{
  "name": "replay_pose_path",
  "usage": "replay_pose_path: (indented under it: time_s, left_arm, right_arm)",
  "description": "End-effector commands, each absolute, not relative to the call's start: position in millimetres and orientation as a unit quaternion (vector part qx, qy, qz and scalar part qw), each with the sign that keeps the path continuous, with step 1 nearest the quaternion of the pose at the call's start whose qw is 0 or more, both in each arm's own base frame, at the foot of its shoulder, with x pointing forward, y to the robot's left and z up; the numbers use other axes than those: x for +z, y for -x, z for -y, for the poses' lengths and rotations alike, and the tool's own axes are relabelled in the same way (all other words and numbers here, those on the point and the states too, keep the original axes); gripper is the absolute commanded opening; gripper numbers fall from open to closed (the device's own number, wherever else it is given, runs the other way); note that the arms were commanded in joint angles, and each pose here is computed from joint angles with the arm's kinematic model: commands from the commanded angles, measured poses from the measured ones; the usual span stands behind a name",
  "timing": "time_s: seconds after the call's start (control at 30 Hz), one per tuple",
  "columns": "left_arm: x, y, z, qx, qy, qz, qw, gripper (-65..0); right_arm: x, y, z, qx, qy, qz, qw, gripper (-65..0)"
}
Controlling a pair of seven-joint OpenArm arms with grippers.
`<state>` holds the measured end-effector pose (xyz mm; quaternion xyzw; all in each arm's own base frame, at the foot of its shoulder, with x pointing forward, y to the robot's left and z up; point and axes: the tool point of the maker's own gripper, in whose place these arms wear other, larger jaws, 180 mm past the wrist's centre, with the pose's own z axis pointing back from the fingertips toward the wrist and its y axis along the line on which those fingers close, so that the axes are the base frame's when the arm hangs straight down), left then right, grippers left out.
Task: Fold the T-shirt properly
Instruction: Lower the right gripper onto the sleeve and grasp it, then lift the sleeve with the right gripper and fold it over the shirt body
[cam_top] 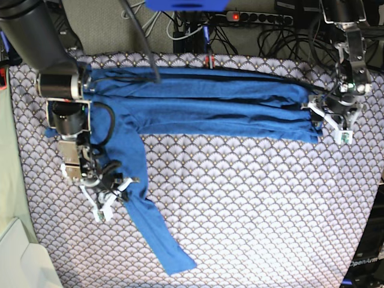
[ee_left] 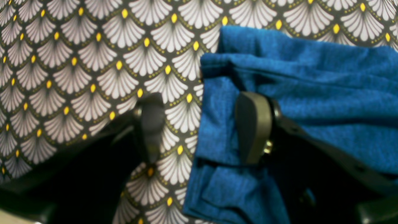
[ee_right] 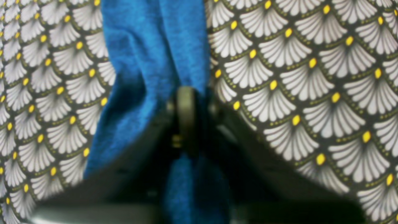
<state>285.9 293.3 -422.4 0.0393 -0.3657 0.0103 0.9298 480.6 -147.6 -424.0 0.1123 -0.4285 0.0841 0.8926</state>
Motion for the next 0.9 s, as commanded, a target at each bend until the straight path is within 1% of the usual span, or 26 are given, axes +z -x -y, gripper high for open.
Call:
replay_pose_path:
  time_s: [0.0,0.43,0.5,0.63,0.87]
  left_arm:
    - [-424,-285,-296,0.007,-0.043,0.358,0.933,-28.2]
    - [-426,-287,-298,0.012,-0.042,0.355,0.934,-28.2]
    - [-426,-287,-298,0.012,-0.042,0.355,0.934,-28.2]
    - [-427,-285,-297,0.01,-0.042,0.354,0.934,-28.2]
    - [-426,-285,-297,0.01,-0.042,0.355,0.934,-28.2]
  right_arm:
    - [-410,-491,150,0.089,-0.109,0.441,0.886,-65.0]
    - [-408,-492,153,0.091,-0.105,0.442,0.886,-65.0]
    - [-397,-497,154,0.096,-0.1,0.454,0.88,-65.0]
    - [-379,-497,155,0.119,-0.08,0.456,0.878,-65.0]
    - [-332,-476,146,0.164,-0.039,0.49,0.855,-65.0]
